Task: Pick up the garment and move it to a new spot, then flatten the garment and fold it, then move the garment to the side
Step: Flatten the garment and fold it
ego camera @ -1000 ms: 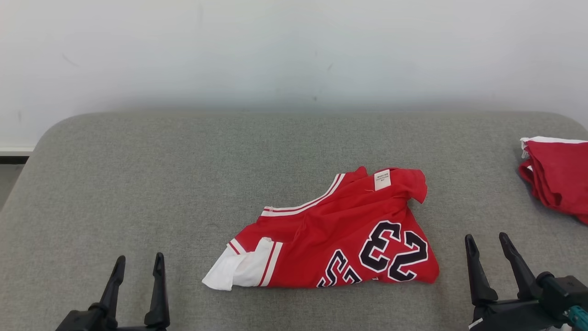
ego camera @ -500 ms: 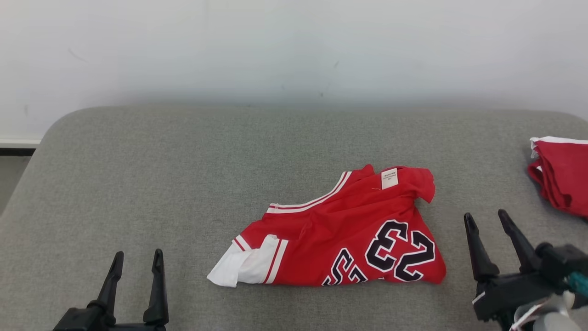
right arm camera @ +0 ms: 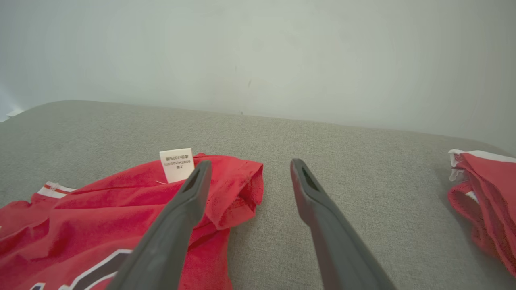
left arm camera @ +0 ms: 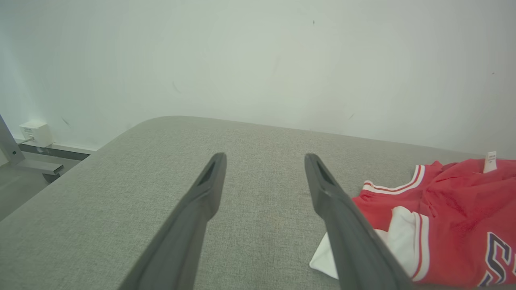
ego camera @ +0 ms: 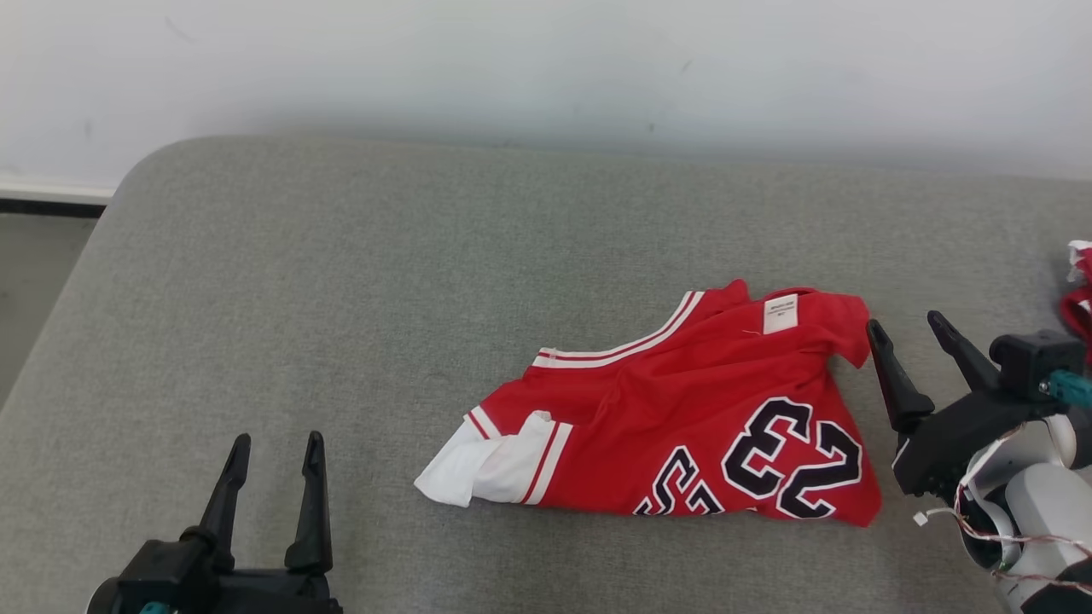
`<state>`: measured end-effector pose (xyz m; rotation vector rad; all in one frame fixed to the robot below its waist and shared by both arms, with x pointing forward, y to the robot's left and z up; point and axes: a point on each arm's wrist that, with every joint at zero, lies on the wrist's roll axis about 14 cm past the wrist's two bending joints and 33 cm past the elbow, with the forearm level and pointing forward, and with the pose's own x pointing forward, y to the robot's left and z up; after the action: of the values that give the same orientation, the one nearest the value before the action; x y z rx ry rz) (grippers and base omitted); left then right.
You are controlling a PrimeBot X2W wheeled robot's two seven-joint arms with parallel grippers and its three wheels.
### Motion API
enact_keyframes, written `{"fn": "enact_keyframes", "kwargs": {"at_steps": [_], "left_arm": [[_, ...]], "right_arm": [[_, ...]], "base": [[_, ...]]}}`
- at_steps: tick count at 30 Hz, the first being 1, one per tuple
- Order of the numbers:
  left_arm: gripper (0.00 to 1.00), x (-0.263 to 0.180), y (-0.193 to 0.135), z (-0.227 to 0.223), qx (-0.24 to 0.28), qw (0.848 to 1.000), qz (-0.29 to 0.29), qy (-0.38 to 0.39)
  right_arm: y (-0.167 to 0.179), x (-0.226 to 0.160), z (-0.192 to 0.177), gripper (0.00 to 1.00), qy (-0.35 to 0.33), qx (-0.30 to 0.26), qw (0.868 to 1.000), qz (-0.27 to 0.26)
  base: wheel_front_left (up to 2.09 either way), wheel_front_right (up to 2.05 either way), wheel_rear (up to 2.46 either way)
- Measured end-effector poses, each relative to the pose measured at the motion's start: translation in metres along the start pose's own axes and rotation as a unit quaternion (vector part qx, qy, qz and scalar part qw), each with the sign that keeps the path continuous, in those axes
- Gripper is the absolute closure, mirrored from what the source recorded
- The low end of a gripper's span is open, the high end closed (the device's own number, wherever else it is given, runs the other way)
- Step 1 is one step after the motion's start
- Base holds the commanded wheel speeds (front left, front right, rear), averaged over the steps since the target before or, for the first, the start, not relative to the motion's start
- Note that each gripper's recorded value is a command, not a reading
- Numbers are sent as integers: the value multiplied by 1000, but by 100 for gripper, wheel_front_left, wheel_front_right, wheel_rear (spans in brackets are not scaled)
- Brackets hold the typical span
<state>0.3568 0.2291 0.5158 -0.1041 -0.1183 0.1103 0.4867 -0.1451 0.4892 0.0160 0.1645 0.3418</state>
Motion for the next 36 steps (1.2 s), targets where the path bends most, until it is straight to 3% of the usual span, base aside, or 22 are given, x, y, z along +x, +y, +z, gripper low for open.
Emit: {"fn": "enact_keyframes", "kwargs": {"at_steps": [7,8,10,18,25,36], "left_arm": [[0,0,6,-5,0,1000,14,8],[0,0,7,-5,-1,1000,17,10],[0,0,11,-6,0,1000,22,11],[0,0,15,-9,0,999,30,16],[0,6,10,-5,-1,1000,20,8],[0,3,12,-2,-3,1000,26,4]], "right_arm": [[9,26,-25,0,57,12,998,19],[10,29,-30,42,68,16,997,20],[14,34,-36,100,79,30,996,24],[13,48,-14,100,39,18,999,31],[4,72,62,100,-48,-31,998,31],[26,85,163,100,-167,-76,982,55]], "base": [[0,0,0],[0,0,0],[0,0,0],[0,0,0],[0,0,0],[0,0,0]]}}
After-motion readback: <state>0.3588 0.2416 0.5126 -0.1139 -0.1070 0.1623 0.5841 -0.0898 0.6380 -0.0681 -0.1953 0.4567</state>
